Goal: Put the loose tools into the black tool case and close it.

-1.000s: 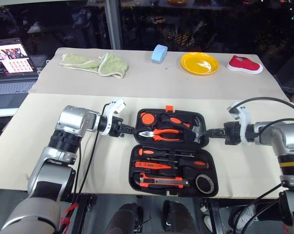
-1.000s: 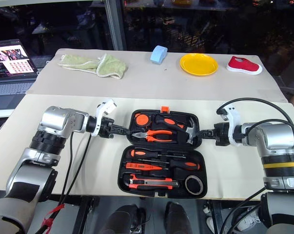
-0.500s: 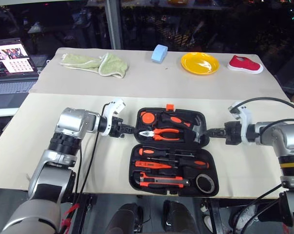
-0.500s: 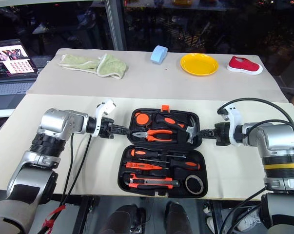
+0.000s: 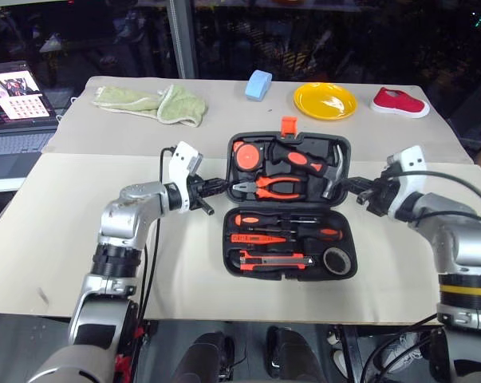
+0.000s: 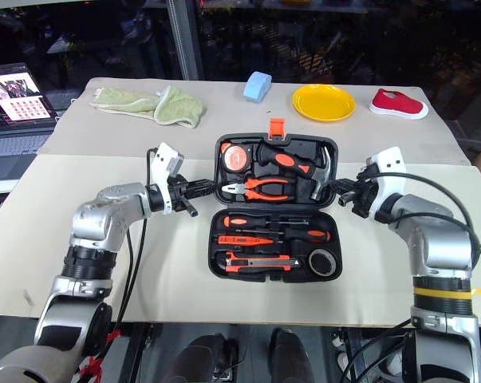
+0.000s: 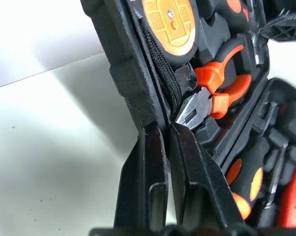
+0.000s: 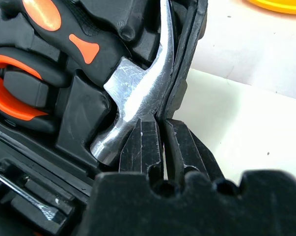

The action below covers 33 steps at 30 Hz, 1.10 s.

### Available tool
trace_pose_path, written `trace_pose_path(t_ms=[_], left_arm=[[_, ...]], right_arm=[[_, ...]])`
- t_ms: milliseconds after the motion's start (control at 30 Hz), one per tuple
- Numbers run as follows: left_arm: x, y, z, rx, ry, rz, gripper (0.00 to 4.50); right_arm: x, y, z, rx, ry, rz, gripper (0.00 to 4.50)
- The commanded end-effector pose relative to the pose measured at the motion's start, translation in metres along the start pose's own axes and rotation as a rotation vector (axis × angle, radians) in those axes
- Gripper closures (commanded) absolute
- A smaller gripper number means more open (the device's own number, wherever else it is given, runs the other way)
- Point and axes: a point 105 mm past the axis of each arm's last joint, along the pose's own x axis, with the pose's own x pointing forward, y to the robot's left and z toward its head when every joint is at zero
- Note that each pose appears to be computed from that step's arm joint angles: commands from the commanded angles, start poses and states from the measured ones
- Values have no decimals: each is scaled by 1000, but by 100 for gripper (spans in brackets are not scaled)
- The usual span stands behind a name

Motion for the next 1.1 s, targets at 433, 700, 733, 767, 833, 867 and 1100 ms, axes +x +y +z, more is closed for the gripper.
trace_pose_path(t_ms=[433,700,733,767,833,867,1100], left_arm=[[-1,-20,12,479,-259,169,450],[-15,-11,-3,558,-281,276,450],[-16,-11,-4,562,-281,282,450],[-18,-11,-6,567,-282,288,450],[-20,-11,-7,580,-285,296,450],[-21,-12,-8,585,-285,299,450],[-27,-10,-19,572,-250,302,450]], right_arm=[[-23,53,-1,-530,-248,-26,447],[-37,63,-28,-812,-272,-39,447],[-39,64,-32,-833,-273,-38,447],[-41,66,-36,-865,-274,-32,447],[-44,68,-42,-917,-278,-29,447],[-46,68,-44,-939,-281,-30,447],[-56,70,-60,-1003,-270,0,447]])
